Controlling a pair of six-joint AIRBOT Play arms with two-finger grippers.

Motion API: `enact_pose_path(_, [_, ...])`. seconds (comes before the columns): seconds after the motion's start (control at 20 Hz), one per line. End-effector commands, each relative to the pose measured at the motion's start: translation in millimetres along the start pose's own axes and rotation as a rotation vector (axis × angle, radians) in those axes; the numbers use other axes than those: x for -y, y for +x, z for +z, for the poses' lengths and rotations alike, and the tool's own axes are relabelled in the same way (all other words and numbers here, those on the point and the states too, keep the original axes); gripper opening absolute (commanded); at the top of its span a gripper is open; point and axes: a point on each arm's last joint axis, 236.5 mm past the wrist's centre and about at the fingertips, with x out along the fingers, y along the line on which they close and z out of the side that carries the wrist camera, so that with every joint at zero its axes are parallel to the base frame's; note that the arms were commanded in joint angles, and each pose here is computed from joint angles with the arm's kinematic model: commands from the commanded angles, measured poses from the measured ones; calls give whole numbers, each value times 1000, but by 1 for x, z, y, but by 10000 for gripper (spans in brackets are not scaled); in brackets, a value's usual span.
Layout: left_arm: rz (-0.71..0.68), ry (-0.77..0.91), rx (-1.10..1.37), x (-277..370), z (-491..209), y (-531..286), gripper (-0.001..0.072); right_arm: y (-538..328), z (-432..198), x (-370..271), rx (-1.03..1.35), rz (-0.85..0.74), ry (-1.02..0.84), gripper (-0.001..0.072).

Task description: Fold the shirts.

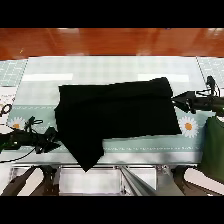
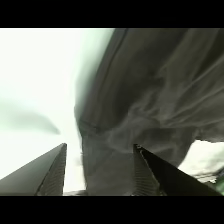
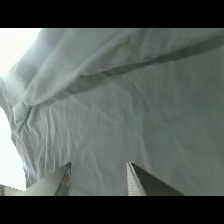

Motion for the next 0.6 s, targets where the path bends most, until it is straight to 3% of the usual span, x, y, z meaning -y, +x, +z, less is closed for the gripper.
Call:
enact_pose_path(0.0, [44,11,-3,-3,-7,17,499,0,0,-1,5,4,-1,411])
enact_pose_path(0.15, [46,93,20,11,-7,31,494,-1,1,-1,10,3,4,411])
enact_pose_path(0.2, [33,115,18,18,-10,34,385,-5,4,3,24,1,13,411])
enact_pose_path(0.25, [24,161,15,23,-12,37,42,-11,9,8,45,-3,29,410])
enact_pose_path(0.4, [1,203,17,30,-13,37,22,-40,4,46,56,-79,107,410])
enact_pose_path(0.55, [-10,200,22,34,-11,36,22,-52,-44,90,-83,-235,287,410])
